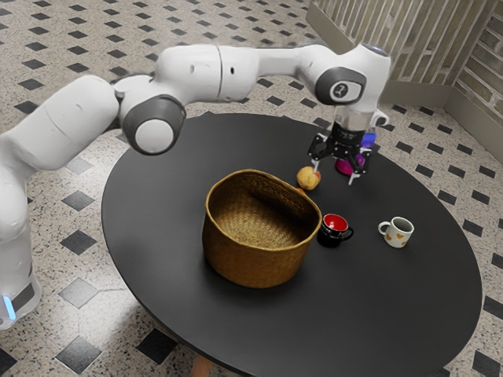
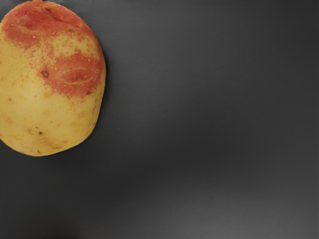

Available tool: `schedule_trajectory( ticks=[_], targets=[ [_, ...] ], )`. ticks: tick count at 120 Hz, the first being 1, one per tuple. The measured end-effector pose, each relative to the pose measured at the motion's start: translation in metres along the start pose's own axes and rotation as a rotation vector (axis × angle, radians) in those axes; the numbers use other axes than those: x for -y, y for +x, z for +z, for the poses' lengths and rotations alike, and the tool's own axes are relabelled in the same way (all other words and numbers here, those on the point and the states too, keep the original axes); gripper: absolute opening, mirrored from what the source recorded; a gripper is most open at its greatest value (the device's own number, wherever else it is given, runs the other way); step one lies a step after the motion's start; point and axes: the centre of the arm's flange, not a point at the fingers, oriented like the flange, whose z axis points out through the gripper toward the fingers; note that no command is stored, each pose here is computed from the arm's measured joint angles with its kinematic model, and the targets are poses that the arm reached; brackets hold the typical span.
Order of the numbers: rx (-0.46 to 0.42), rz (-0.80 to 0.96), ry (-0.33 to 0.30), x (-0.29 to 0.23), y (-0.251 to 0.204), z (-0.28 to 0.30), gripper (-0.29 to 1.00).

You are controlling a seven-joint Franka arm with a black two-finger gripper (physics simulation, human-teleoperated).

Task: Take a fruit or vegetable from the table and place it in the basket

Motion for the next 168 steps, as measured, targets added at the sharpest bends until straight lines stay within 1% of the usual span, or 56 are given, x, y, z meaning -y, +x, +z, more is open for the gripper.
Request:
schedule_trajectory(
  ticks=[18,38,57,77,93,102,113,125,150,168],
  targets=[
    [-0.023,-0.003,-0.036,0.002,0.023,0.011,0.70],
    [-0.060,-0.007,-0.054,0.013,0.042,0.005,0.70],
    [-0.085,-0.004,-0.047,0.029,0.063,0.004,0.70],
    [-0.063,0.018,-0.021,0.031,0.074,0.036,0.70],
    [-0.073,0.029,-0.026,0.037,0.083,0.035,0.70],
    [-0.084,0.045,-0.032,0.036,0.080,0.025,0.70],
    [-0.098,0.059,-0.004,0.039,0.073,0.018,0.70],
    [-0.091,0.069,0.021,0.043,0.069,0.021,0.70],
    [-0.080,0.108,0.020,0.037,0.054,0.015,0.70],
    [-0.057,0.132,0.036,0.032,0.043,0.024,0.70]
  ],
)
